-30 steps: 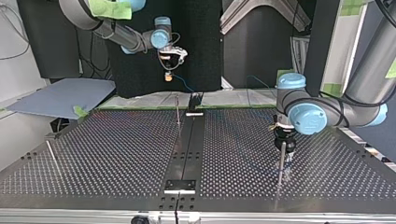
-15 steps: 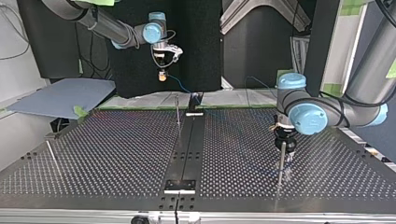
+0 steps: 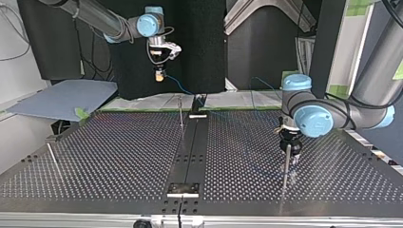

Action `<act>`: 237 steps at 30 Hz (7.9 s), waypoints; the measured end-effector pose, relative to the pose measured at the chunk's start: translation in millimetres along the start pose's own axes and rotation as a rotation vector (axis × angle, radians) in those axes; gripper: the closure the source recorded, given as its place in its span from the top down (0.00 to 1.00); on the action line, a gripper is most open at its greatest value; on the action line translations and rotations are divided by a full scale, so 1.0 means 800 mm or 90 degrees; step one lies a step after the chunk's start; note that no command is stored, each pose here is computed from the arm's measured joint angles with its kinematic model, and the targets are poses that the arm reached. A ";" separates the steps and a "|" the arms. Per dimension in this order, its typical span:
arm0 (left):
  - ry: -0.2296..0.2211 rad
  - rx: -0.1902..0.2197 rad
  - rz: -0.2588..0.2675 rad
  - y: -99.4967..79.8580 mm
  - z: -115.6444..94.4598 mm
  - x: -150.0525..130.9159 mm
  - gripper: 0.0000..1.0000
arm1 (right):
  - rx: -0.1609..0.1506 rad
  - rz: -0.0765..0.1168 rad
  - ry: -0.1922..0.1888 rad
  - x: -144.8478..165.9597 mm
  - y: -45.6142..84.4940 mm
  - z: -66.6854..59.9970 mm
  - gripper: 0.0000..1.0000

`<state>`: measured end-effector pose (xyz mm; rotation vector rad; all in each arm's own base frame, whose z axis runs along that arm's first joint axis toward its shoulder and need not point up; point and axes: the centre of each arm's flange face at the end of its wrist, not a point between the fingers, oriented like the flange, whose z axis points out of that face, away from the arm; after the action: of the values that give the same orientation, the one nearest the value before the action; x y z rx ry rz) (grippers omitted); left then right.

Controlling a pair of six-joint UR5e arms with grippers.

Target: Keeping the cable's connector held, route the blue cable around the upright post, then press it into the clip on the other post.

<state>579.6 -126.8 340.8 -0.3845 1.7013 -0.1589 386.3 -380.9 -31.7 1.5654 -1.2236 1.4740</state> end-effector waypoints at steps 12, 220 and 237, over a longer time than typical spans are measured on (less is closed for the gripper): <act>0.000 -0.002 -0.001 0.002 0.000 -0.001 0.98 | -0.006 0.012 0.001 -0.017 0.020 0.003 0.00; -0.006 0.055 -0.006 -0.073 -0.232 -0.133 0.98 | 0.041 0.024 0.003 -0.036 0.012 0.008 0.00; -0.006 0.051 0.089 -0.072 -0.228 -0.130 0.98 | 0.041 0.024 0.003 -0.036 0.012 0.009 0.00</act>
<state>423.1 -165.6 486.9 -0.2057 1.7003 -0.1224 382.0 -385.2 -62.2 1.5878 -1.2201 1.5542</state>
